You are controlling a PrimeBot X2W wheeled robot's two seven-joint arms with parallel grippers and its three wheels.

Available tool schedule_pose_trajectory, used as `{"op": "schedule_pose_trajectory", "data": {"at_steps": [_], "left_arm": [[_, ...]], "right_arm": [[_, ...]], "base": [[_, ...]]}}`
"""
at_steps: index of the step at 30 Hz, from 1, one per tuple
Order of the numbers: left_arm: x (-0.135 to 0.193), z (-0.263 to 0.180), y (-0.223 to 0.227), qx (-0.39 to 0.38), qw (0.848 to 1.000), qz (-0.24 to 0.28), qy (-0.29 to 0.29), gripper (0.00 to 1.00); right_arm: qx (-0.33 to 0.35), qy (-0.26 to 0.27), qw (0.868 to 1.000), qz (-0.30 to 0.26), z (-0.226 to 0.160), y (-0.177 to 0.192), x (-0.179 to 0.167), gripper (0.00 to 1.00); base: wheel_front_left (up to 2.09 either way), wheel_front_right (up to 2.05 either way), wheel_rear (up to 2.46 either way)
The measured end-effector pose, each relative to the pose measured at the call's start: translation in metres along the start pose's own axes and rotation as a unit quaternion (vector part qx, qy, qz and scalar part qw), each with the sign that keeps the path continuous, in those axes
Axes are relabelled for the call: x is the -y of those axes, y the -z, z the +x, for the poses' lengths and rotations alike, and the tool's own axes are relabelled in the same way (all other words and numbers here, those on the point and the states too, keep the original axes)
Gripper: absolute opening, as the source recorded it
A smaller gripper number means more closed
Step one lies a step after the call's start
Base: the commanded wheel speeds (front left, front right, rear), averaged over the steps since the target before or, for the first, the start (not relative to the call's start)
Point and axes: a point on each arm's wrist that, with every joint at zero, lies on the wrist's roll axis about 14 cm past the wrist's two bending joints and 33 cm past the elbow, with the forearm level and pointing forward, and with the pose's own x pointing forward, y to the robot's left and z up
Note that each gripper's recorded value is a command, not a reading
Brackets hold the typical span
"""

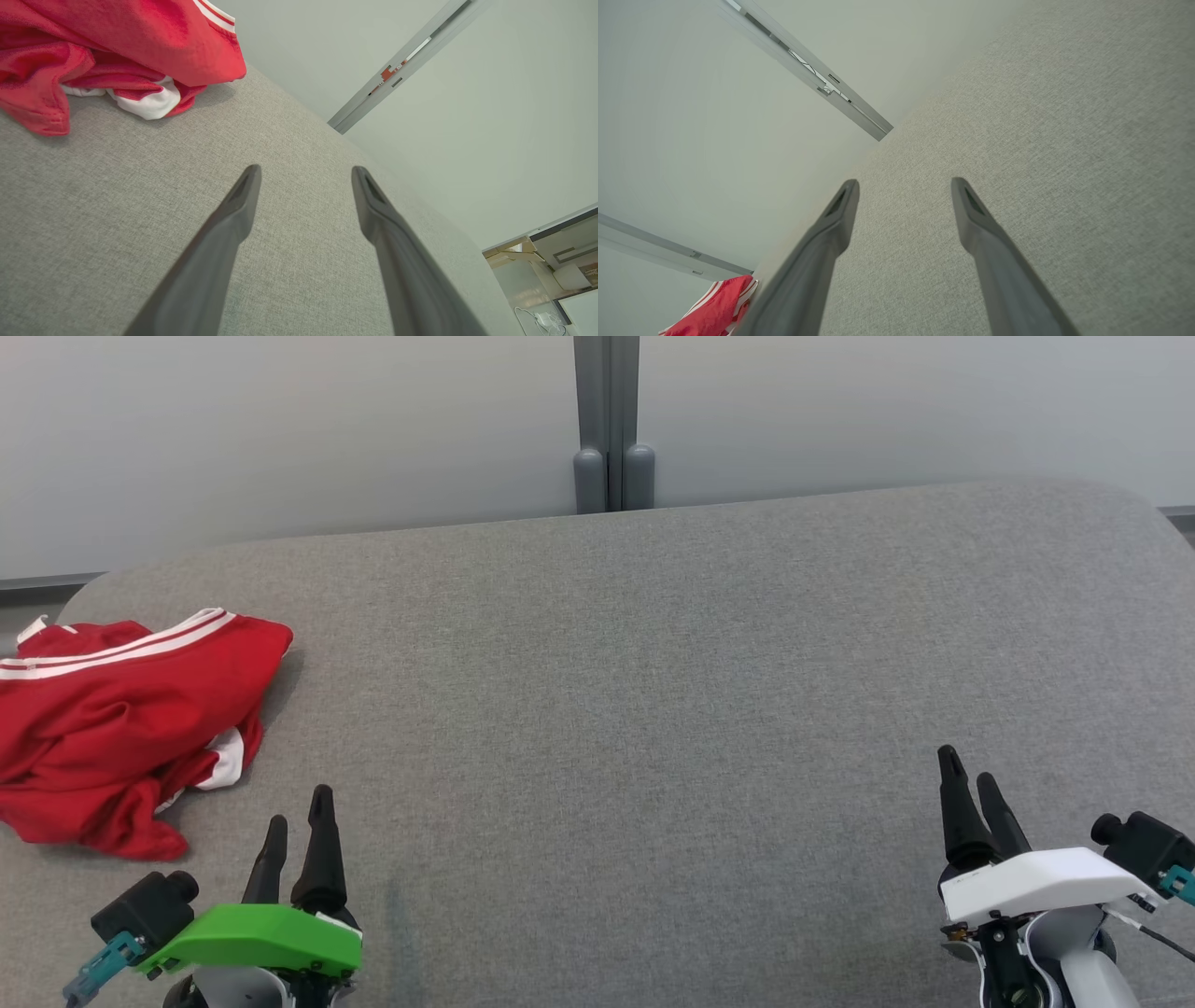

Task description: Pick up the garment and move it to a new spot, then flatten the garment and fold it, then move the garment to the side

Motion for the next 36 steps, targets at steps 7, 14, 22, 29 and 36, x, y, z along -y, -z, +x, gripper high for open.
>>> {"op": "schedule_pose_trajectory", "data": {"at_steps": [7, 14, 22, 29, 36], "left_arm": [[0.002, -0.001, 0.001, 0.004, 0.999, 0.043, 0.004, 1.00], [0.005, 0.000, 0.001, 0.009, 0.996, 0.086, 0.010, 1.00], [0.009, -0.001, 0.002, 0.014, 0.991, 0.132, 0.018, 1.00], [0.010, -0.003, 0.000, 0.022, 0.985, 0.171, 0.021, 1.00], [0.012, -0.004, -0.004, 0.035, 0.978, 0.202, 0.023, 1.00]], "right_arm": [[0.001, -0.006, 0.999, -0.041, 0.001, 0.001, -0.003, 1.00], [0.006, -0.010, 0.996, -0.092, 0.001, 0.000, -0.003, 1.00], [0.009, -0.018, 0.990, -0.140, 0.001, 0.000, -0.006, 1.00], [0.011, -0.026, 0.983, -0.181, 0.001, 0.000, -0.008, 1.00], [0.012, -0.033, 0.976, -0.217, 0.002, 0.001, -0.011, 1.00]], "base": [[0.00, 0.00, 0.00], [0.00, 0.00, 0.00], [0.00, 0.00, 0.00], [0.00, 0.00, 0.00], [0.00, 0.00, 0.00]]}}
